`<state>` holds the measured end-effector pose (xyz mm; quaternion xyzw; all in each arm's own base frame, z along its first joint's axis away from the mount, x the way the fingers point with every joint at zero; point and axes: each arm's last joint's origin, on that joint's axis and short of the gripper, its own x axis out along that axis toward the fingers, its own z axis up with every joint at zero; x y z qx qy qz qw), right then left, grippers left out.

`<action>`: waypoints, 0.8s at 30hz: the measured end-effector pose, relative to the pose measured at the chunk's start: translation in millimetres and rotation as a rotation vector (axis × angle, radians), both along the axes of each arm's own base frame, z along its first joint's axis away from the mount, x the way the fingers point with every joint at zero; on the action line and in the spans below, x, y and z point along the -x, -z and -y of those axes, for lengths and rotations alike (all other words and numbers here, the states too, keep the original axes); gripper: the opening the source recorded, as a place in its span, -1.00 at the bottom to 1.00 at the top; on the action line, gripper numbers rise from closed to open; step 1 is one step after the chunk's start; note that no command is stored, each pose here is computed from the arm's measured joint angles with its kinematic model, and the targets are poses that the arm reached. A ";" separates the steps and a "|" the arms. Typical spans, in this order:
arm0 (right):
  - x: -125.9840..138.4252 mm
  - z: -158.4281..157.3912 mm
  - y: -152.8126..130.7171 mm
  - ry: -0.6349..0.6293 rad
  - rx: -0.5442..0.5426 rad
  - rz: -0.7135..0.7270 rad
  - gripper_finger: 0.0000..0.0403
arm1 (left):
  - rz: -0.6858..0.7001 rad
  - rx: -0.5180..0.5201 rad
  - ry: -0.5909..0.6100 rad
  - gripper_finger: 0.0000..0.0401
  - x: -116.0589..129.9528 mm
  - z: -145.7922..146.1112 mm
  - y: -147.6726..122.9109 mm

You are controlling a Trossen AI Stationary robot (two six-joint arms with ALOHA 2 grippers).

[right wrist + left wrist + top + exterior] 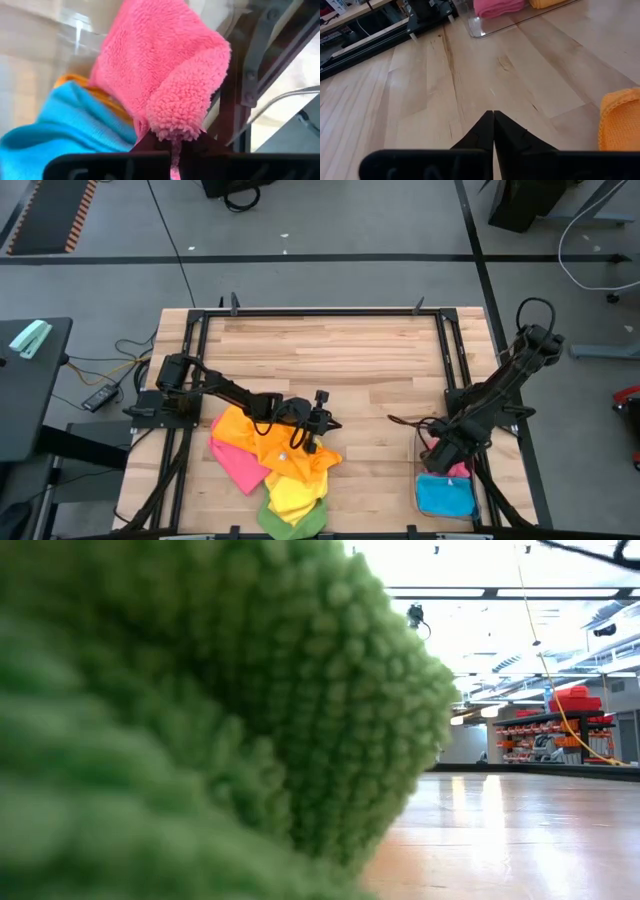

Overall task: Fold microfiber towels
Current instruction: Adjust the folded pink towel in the transparent bin

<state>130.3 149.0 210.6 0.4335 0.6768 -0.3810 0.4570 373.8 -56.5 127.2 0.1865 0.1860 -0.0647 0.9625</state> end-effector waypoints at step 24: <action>-23.1 4.7 -116.9 -0.106 0.239 0.699 -0.96 | -0.008 -0.003 0.000 -0.94 0.2 -0.2 0.7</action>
